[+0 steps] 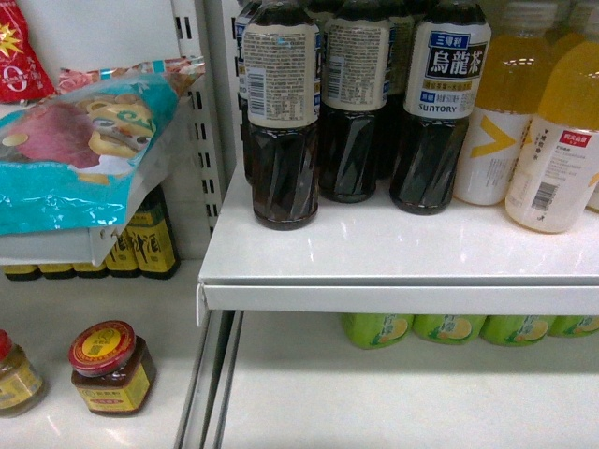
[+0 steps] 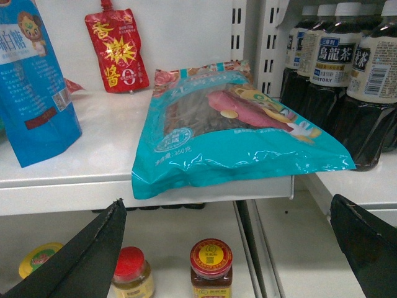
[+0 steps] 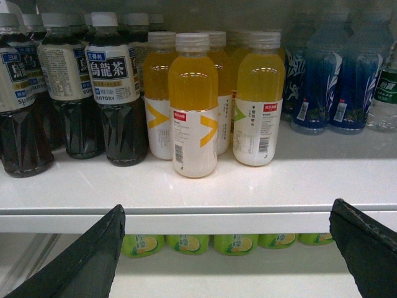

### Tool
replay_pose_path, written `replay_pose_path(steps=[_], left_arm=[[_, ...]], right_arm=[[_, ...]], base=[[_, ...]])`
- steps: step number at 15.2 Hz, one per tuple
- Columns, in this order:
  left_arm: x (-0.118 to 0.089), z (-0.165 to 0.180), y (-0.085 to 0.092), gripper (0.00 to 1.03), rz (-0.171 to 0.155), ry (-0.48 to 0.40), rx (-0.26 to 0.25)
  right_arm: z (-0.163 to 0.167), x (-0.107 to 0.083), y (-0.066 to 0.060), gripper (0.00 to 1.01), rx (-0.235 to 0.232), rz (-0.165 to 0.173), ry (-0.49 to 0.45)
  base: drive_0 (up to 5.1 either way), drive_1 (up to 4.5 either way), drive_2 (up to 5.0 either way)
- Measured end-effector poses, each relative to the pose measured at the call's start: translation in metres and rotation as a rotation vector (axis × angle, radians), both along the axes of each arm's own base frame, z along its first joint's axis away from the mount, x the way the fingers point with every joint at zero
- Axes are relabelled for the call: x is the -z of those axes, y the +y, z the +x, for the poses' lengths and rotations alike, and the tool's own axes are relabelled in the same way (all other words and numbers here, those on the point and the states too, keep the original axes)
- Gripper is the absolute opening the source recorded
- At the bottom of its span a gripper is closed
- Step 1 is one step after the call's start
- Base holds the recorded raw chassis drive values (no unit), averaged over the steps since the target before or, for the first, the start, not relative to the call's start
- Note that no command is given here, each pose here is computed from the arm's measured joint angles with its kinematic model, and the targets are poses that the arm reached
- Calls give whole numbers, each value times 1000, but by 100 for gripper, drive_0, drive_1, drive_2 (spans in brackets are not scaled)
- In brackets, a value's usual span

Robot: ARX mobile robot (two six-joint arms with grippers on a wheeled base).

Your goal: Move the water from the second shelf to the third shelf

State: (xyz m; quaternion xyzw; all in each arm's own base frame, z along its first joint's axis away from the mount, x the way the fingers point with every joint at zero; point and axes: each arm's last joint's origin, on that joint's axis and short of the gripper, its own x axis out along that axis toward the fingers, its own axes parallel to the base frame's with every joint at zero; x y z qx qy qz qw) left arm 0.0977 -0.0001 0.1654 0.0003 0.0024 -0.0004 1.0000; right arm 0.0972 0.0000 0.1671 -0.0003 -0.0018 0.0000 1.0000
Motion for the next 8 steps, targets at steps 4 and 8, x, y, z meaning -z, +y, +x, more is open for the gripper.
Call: replay_pose_path(steps=[4,8], left_arm=[[0,0,0,98,0,0,0],[0,0,0,98,0,0,0]], right_arm=[[0,0,0,98,0,0,0],[0,0,0,98,0,0,0]], base=[[0,0,0],[0,0,0]])
